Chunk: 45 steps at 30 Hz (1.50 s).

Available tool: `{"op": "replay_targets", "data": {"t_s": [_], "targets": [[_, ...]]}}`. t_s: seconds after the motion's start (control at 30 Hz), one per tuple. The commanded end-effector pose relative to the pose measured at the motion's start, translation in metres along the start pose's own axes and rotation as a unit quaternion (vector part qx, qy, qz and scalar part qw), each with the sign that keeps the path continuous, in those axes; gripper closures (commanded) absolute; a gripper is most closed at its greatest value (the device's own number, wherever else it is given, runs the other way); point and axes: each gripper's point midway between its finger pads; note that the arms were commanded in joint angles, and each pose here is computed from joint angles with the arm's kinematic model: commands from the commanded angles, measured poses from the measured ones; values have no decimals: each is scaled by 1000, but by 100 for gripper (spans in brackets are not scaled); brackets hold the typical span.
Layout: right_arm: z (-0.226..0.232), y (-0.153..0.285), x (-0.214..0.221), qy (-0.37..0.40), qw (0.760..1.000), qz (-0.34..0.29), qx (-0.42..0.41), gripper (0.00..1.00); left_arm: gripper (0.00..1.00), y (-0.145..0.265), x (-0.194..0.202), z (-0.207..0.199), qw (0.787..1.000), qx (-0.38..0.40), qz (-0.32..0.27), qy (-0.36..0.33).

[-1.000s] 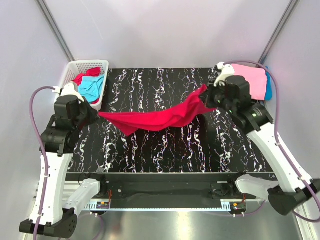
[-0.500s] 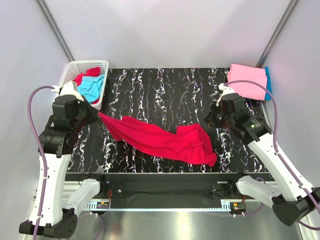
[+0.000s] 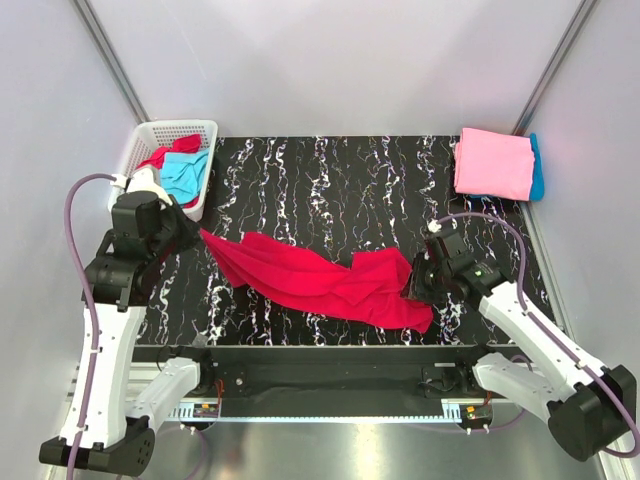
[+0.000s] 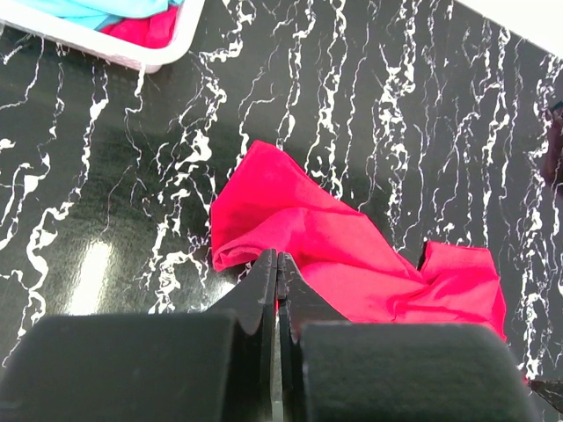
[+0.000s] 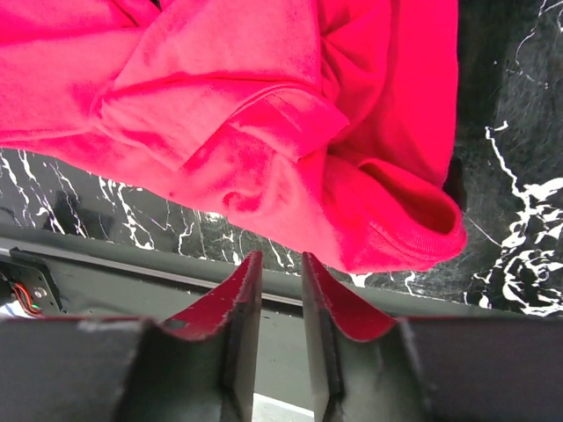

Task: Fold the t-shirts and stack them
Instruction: Flatten the tshirt out

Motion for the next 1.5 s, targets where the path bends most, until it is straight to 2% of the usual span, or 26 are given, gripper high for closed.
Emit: {"op": "replay_targets", "data": {"t_s": [0.0, 0.27, 0.6, 0.9, 1.2, 1.47], "targets": [[17, -1, -12, -12, 999, -28, -34, 67, 100, -2, -11, -10, 999, 23, -23, 0], [6, -33, -15, -1, 1000, -28, -10, 64, 100, -3, -9, -7, 1000, 19, -22, -5], [-9, -48, -43, 12, 995, -95, 34, 71, 100, -8, -8, -8, 1000, 19, -15, -7], [-11, -72, -45, 2, 995, -91, 46, 71, 100, -12, -7, -5, 1000, 11, -12, -11], [-16, -61, -54, -10, 991, -123, 55, 69, 100, -13, -5, -3, 1000, 6, -11, -15], [-21, -56, -52, -18, 990, -121, 71, 66, 100, -14, -3, -2, 1000, 5, -11, -15]]}}
Point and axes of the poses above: each gripper's point midway between its finger pads, its own y axis back along the fingers, its own z axis along the line the jaws close on, x = y × z, and after that the axes turned 9 degrees about -y, right-handed
